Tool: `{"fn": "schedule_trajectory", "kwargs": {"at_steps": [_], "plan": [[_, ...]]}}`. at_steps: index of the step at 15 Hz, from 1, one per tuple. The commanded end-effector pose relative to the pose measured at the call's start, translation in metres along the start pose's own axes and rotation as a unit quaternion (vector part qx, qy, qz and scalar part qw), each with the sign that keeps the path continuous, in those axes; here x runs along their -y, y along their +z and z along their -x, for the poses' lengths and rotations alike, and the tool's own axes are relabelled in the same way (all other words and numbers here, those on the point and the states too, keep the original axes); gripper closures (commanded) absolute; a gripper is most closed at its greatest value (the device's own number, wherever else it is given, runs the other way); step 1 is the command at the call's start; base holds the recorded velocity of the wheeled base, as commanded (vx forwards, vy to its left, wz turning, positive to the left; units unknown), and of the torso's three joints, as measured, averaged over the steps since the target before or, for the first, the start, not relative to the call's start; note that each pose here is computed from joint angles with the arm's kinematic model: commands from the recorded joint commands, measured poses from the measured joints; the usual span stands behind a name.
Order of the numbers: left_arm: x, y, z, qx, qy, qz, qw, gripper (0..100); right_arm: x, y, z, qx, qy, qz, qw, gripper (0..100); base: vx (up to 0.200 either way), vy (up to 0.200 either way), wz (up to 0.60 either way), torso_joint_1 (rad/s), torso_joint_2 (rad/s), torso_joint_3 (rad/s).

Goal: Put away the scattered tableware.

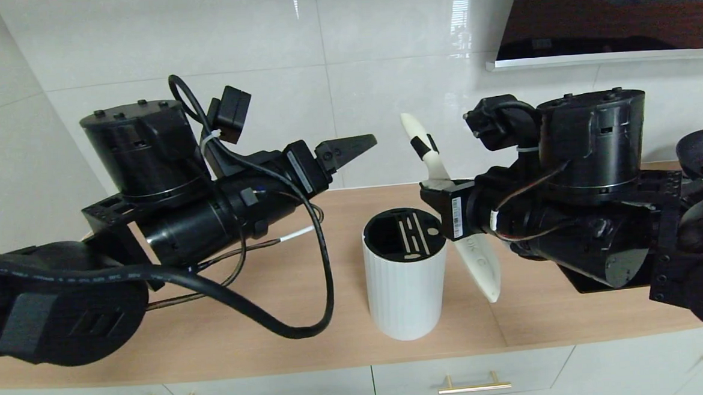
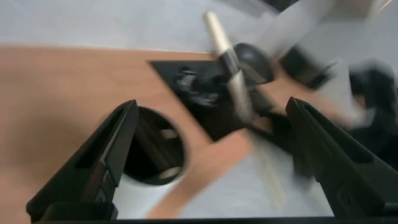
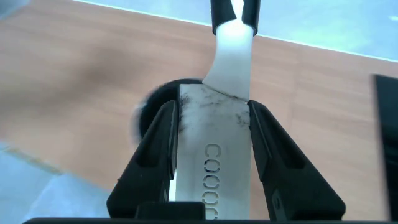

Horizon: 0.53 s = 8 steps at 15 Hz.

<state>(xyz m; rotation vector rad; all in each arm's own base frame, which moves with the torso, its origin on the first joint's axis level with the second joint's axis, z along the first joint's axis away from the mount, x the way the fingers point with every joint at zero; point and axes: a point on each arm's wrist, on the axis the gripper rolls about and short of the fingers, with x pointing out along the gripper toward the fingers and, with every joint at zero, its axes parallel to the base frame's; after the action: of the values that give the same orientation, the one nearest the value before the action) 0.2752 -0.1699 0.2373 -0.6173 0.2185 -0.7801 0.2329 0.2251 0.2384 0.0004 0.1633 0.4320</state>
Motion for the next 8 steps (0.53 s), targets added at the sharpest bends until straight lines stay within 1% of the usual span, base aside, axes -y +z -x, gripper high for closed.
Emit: {"fn": "schedule_trajectory", "kwargs": {"at_steps": [1, 4, 5, 6, 8], "plan": [[-0.006, -0.007, -0.012, -0.015, 0.003, 0.009, 0.9998, 0, -0.012, -0.008, 0.004, -0.004, 0.019, 0.005, 1.000, 100, 0.000, 0.000, 0.00, 0.000, 0.00, 0.000], [-0.009, -0.017, -0.026, -0.030, 0.001, 0.012, 0.9995, 0, -0.023, -0.014, 0.008, -0.011, 0.038, 0.011, 0.999, 100, 0.000, 0.000, 0.00, 0.000, 0.00, 0.000], [-0.009, -0.019, -0.029, -0.032, 0.001, 0.012, 0.9994, 0, -0.023, -0.016, 0.008, -0.015, 0.038, 0.013, 0.999, 100, 0.000, 0.000, 0.00, 0.000, 0.00, 0.000], [-0.009, -0.027, -0.036, -0.042, 0.001, 0.014, 0.9990, 0, -0.025, -0.018, 0.008, -0.017, 0.040, 0.015, 0.999, 100, 0.000, 0.000, 0.00, 0.000, 0.00, 0.000], [-0.006, -0.036, -0.041, -0.054, -0.005, 0.015, 0.9984, 0, -0.027, -0.021, 0.005, -0.023, 0.040, 0.017, 0.999, 100, 0.000, 0.000, 0.00, 0.000, 0.00, 0.000]]}}
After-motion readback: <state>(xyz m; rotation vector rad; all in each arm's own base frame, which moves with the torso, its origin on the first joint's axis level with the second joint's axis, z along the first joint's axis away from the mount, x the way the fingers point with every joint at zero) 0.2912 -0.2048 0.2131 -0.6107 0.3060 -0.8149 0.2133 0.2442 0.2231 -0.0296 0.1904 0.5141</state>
